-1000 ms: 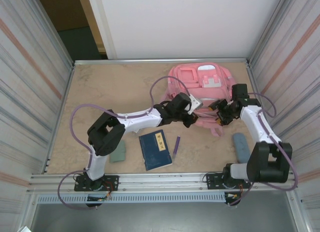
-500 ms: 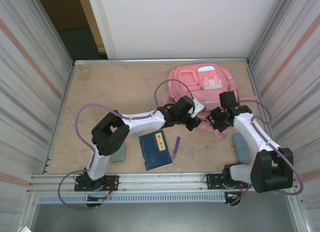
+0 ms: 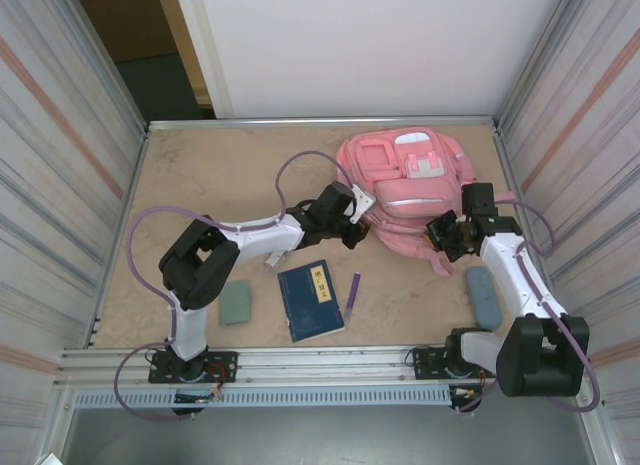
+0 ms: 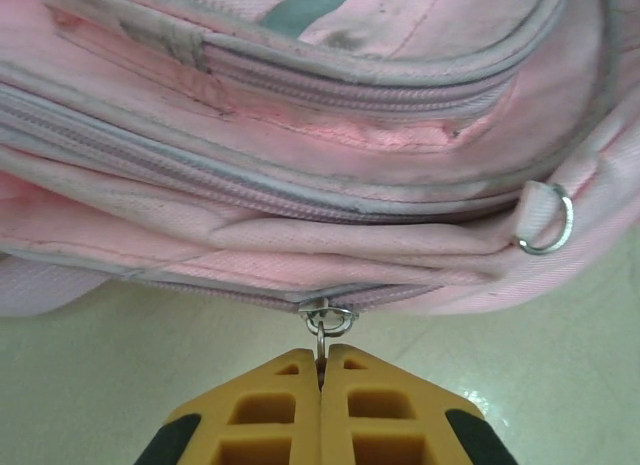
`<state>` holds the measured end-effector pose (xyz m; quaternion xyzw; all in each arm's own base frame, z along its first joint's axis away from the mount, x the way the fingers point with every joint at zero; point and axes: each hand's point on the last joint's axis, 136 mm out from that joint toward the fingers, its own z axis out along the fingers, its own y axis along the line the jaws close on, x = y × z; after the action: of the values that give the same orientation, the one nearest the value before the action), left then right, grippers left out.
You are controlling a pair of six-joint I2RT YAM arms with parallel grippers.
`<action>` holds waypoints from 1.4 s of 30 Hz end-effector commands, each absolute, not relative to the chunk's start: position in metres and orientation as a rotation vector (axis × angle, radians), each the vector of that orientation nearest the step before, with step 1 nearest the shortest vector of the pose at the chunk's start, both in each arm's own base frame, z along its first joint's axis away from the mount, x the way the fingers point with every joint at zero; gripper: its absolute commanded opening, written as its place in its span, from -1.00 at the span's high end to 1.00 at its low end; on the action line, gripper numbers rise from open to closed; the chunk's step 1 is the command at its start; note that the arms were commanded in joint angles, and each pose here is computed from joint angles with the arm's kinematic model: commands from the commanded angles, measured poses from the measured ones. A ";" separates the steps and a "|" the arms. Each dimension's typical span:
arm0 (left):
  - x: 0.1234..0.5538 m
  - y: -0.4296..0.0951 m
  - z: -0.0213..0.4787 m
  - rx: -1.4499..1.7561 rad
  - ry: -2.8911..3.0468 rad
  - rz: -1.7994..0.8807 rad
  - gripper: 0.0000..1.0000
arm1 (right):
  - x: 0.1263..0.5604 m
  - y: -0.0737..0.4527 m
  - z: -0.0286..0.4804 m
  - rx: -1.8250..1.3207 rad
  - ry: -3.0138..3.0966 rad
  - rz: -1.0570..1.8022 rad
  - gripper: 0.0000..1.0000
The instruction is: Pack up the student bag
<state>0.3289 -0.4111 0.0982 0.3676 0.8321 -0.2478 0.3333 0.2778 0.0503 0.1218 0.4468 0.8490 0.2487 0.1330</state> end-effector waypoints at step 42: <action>0.334 -0.411 0.113 0.933 2.101 -0.719 1.00 | 0.275 0.112 0.078 1.569 2.541 0.600 0.26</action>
<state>0.3270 -0.4089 0.0856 0.3549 0.8368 -0.2658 0.3212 0.2746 0.1236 0.0907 0.4840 0.8442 0.2262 0.0427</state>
